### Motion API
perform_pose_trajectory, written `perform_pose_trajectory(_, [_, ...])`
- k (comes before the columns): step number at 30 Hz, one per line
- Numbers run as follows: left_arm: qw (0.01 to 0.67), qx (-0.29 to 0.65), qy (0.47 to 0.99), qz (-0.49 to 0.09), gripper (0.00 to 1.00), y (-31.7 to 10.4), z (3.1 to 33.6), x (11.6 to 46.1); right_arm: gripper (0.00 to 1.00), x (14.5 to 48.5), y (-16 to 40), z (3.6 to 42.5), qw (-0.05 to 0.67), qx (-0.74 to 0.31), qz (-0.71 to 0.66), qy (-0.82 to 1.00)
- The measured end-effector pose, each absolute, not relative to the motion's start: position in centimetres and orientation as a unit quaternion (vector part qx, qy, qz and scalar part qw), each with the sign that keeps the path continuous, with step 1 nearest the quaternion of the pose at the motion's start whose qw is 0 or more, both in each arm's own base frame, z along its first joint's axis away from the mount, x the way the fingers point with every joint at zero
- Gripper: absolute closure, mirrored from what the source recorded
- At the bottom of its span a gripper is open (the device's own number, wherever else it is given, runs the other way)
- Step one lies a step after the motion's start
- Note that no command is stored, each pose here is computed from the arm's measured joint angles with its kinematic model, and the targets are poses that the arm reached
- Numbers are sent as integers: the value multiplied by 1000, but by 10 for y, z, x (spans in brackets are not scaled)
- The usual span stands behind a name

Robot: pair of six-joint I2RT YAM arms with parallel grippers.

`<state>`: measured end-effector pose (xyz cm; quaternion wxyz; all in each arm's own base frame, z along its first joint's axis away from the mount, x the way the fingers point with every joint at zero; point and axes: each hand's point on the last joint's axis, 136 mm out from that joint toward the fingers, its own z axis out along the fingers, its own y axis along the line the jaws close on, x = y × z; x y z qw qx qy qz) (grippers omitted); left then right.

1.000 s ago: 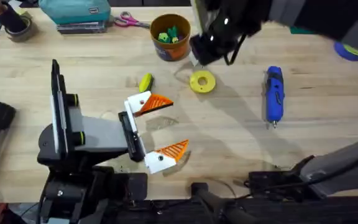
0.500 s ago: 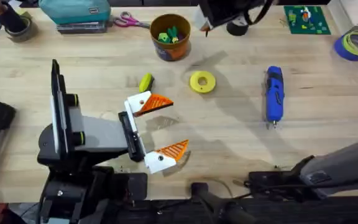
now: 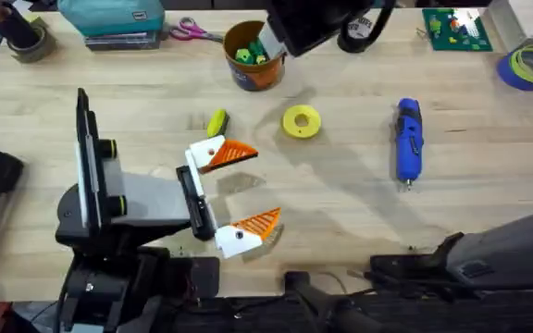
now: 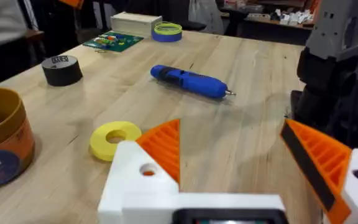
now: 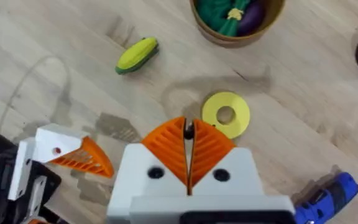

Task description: Pick up the gripper from the table and insert it into the empty holder that is missing its gripper. Then pick up a screw, insert it into the mounting hole, and use the screwdriver to tighten it. Finally, clean up the table by picking up the vegetable and placing it into the bucket.

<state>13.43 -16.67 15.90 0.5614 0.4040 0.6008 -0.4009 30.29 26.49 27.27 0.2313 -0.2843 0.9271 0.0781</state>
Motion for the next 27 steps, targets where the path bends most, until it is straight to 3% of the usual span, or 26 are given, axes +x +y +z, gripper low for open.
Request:
perform_pose_trajectory(17, [562,404,601,-401,15,-167,159,134,995,250,314,308,250,-399,119,874])
perform_pose_trajectory(27, [562,404,601,-401,16,-167,159,134,995,209,330,311,218,-515,157,814])
